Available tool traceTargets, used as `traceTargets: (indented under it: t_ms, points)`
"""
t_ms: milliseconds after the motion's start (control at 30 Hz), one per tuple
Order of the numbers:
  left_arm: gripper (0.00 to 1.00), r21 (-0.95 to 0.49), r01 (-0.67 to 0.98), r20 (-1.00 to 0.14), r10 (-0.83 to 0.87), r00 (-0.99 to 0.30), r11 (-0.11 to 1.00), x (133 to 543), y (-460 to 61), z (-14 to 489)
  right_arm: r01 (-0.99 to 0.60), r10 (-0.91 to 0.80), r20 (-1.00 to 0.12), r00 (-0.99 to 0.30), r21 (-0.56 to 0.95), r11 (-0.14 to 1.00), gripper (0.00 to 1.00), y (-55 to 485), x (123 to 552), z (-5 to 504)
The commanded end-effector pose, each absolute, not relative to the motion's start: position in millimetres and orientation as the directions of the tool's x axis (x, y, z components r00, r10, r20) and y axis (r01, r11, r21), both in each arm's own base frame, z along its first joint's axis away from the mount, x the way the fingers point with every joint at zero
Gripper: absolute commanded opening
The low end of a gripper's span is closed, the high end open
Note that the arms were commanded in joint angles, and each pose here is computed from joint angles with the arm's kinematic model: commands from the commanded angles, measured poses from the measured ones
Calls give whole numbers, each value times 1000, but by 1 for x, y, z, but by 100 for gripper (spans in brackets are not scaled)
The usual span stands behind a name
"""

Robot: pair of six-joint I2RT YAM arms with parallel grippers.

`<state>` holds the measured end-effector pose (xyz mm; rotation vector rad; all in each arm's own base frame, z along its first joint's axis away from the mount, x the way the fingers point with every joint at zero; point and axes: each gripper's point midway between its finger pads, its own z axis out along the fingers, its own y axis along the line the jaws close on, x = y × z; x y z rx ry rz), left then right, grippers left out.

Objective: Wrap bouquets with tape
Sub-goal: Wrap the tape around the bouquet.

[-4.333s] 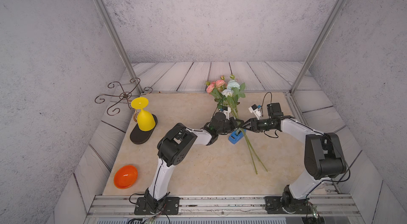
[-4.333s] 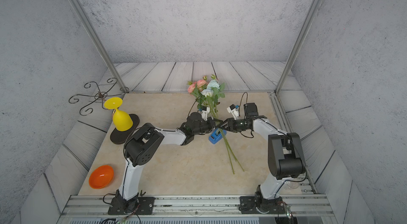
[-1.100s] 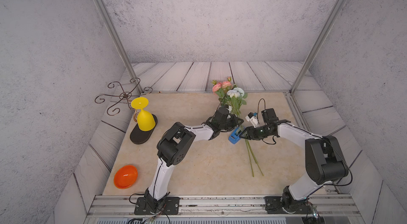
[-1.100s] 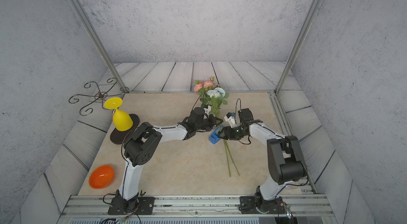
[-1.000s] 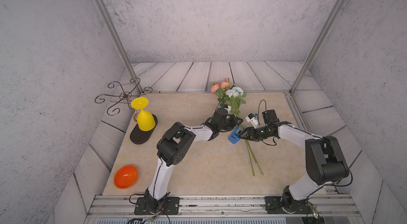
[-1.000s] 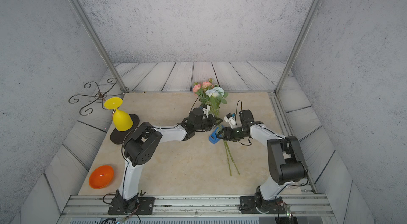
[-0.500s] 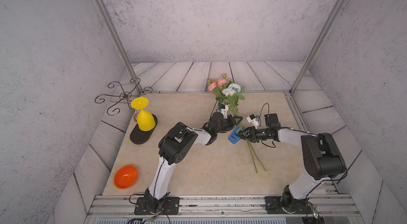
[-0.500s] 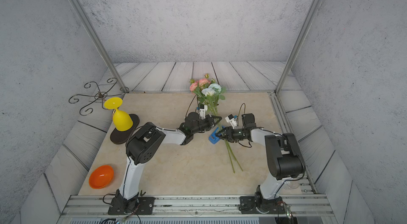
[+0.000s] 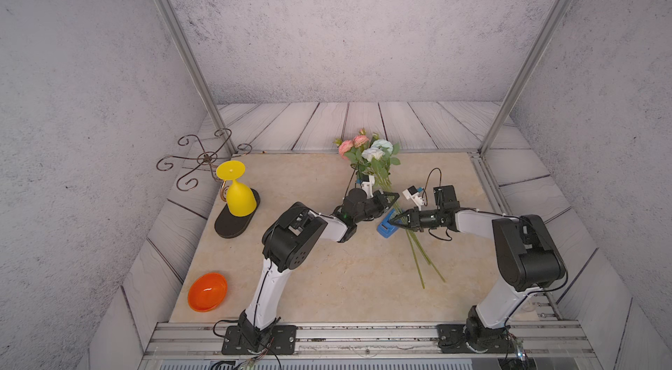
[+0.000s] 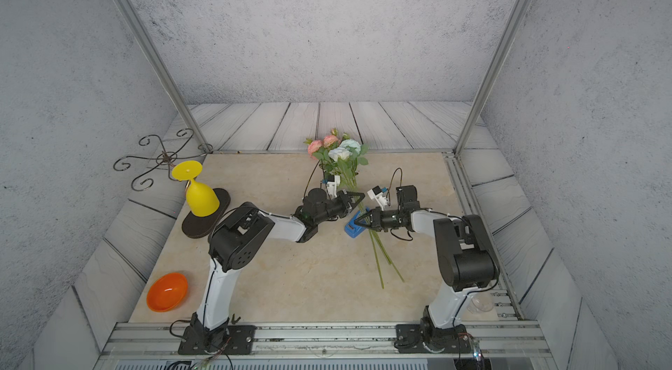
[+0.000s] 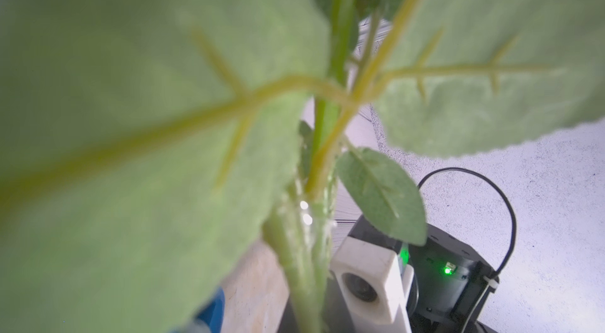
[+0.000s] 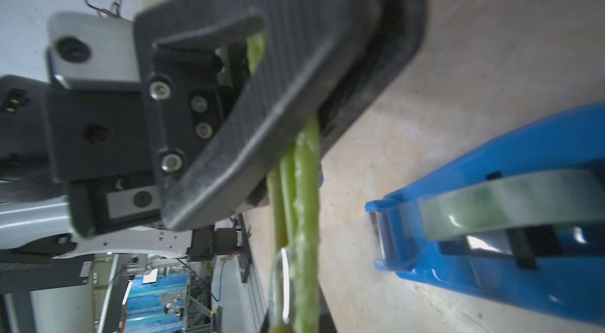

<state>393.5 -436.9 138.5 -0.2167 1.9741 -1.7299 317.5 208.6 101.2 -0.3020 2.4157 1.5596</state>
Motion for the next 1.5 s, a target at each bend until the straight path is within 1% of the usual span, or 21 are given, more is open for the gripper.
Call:
traceTargets:
  t_ms: [0, 67, 167, 233, 333, 367, 433, 533, 567, 633, 700, 733, 833, 867, 900, 967, 1000, 1100, 1233, 1367, 1467]
  points:
    - [5, -936, 315, -352, -429, -832, 159, 393, -437, 160, -231, -68, -245, -967, 734, 639, 0, 178, 303, 80]
    - [23, -938, 293, -344, -398, -850, 185, 390, -440, 153, -257, -96, -270, -958, 662, 704, 0, 173, 302, 79]
    - [40, -934, 243, -324, -338, -883, 261, 384, -442, 139, -335, -205, -288, -935, 540, 772, 0, 175, 295, 79]
    - [45, -927, 244, -327, -292, -899, 285, 379, -444, 137, -364, -249, -283, -926, 501, 785, 0, 176, 294, 79]
    - [51, -908, 171, -269, -219, -938, 383, 374, -445, 122, -397, -293, -287, -912, 439, 806, 0, 175, 297, 79]
    - [52, -899, 144, -240, -192, -952, 413, 371, -445, 117, -411, -306, -296, -905, 419, 809, 0, 174, 299, 80]
    - [52, -899, 119, -209, -174, -962, 421, 370, -448, 117, -439, -343, -294, -892, 385, 812, 0, 176, 300, 83]
    - [46, -907, 95, -170, -150, -974, 411, 372, -456, 123, -489, -413, -276, -868, 318, 812, 0, 183, 298, 77]
    - [41, -908, 91, -163, -144, -976, 409, 373, -459, 125, -506, -438, -272, -857, 281, 815, 0, 184, 298, 74]
    - [25, -911, 81, -150, -142, -978, 405, 373, -461, 127, -521, -460, -277, -844, 219, 825, 0, 185, 301, 73]
    - [4, -913, 73, -146, -155, -977, 402, 375, -460, 130, -505, -446, -289, -847, 179, 844, 0, 181, 308, 75]
    - [0, -911, 73, -149, -158, -976, 406, 375, -458, 131, -503, -446, -292, -846, 162, 849, 0, 179, 309, 75]
    - [0, -914, 73, -155, -176, -972, 399, 376, -456, 134, -505, -456, -285, -843, 127, 854, 0, 174, 311, 75]
    - [0, -920, 81, -162, -184, -969, 384, 376, -456, 136, -502, -453, -285, -845, 128, 856, 3, 174, 311, 74]
    - [0, -927, 86, -167, -195, -967, 366, 377, -456, 138, -497, -443, -288, -849, 149, 855, 11, 176, 310, 74]
    - [0, -942, 106, -184, -226, -957, 319, 381, -455, 144, -456, -375, -314, -872, 248, 854, 39, 183, 308, 77]
    - [0, -945, 125, -201, -234, -951, 302, 383, -455, 147, -429, -321, -335, -886, 331, 840, 45, 188, 308, 80]
    - [0, -940, 194, -264, -242, -934, 280, 386, -453, 155, -341, -152, -354, -923, 569, 748, 55, 195, 310, 97]
    - [0, -945, 262, -308, -260, -915, 195, 388, -455, 164, -305, -62, -345, -937, 715, 629, 56, 192, 298, 114]
    - [0, -952, 287, -305, -299, -904, 103, 389, -453, 166, -260, 10, -299, -954, 846, 466, 56, 193, 291, 126]
    - [0, -947, 308, -322, -307, -895, 97, 388, -450, 166, -252, 33, -288, -957, 881, 400, 57, 195, 292, 131]
